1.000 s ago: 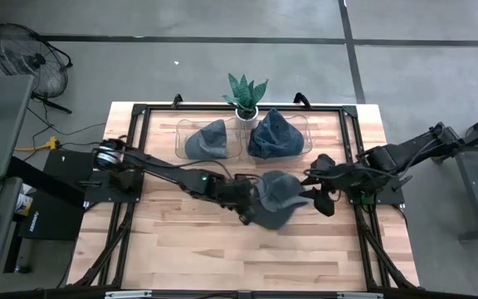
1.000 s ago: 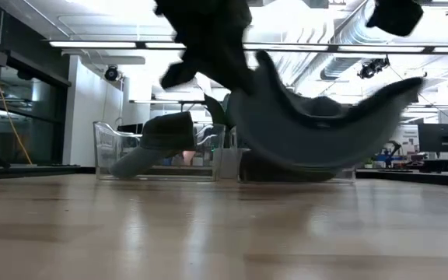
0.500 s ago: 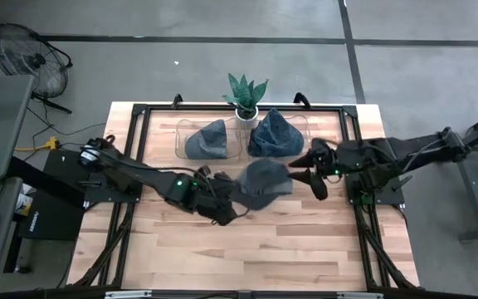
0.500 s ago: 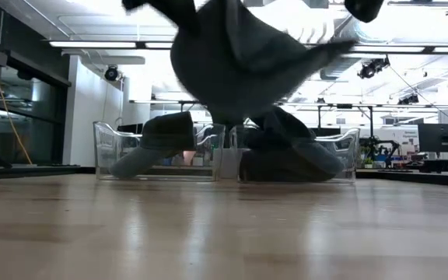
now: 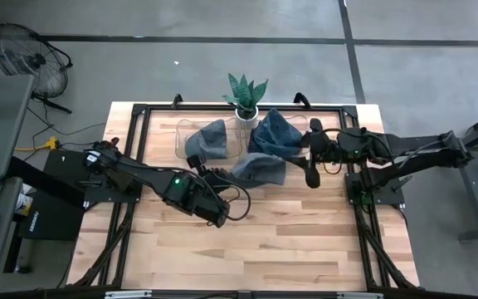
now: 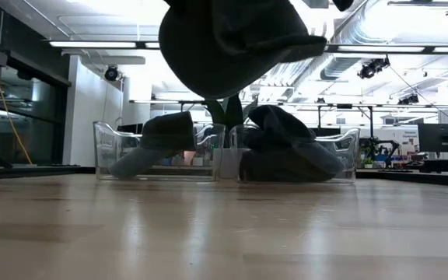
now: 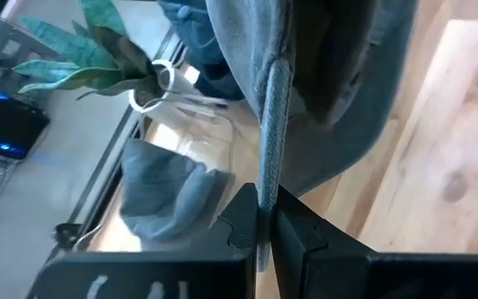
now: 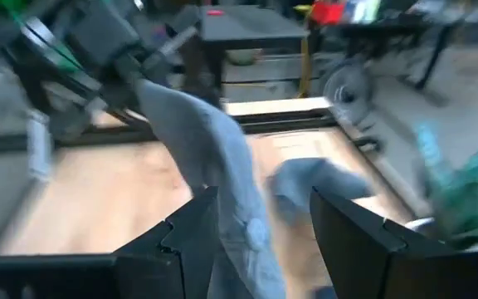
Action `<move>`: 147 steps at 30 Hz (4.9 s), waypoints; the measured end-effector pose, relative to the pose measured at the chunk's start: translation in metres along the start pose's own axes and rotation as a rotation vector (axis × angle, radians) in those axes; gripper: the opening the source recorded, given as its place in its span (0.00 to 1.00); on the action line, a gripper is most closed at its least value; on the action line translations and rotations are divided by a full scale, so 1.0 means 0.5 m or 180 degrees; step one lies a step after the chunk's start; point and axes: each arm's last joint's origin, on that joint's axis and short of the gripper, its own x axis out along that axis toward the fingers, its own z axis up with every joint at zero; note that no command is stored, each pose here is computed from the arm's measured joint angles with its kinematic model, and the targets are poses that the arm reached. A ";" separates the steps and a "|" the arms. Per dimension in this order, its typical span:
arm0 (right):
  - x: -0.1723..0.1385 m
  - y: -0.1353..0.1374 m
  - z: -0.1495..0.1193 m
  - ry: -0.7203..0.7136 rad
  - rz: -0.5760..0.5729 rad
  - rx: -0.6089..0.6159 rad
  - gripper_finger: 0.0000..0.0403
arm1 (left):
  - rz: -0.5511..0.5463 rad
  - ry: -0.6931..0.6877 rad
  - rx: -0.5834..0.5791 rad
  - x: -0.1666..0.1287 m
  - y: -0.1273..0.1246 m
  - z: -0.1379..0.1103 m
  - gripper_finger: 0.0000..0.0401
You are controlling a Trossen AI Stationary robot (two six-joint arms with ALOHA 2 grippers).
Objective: Pick & Place hat
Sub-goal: Put the gray cap into the left transparent bin
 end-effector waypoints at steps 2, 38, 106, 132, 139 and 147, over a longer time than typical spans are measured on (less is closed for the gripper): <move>0.002 -0.002 0.001 -0.0021 -0.0134 -0.0207 0.45 | 0.0071 -0.0037 0.0015 0.000 0.002 0.000 0.02; 0.038 -0.092 0.011 0.0278 0.0239 0.1312 0.45 | 0.2142 -0.0110 0.2967 0.015 0.061 0.020 0.02; 0.224 -0.116 0.117 0.1158 0.0759 0.0916 0.01 | 0.1835 -0.0333 0.2505 0.019 0.040 0.044 0.30; 0.089 -0.063 0.127 0.1477 0.0151 -0.0080 0.00 | 0.0066 0.0286 -0.0894 -0.018 0.211 0.013 0.50; 0.083 -0.020 0.119 0.1567 -0.0076 -0.0412 0.00 | -0.0270 0.0452 -0.1276 0.003 0.245 0.027 0.50; 0.067 0.025 0.107 0.1700 -0.0344 -0.0900 0.00 | -0.0900 0.0401 -0.1497 0.035 0.268 0.061 0.50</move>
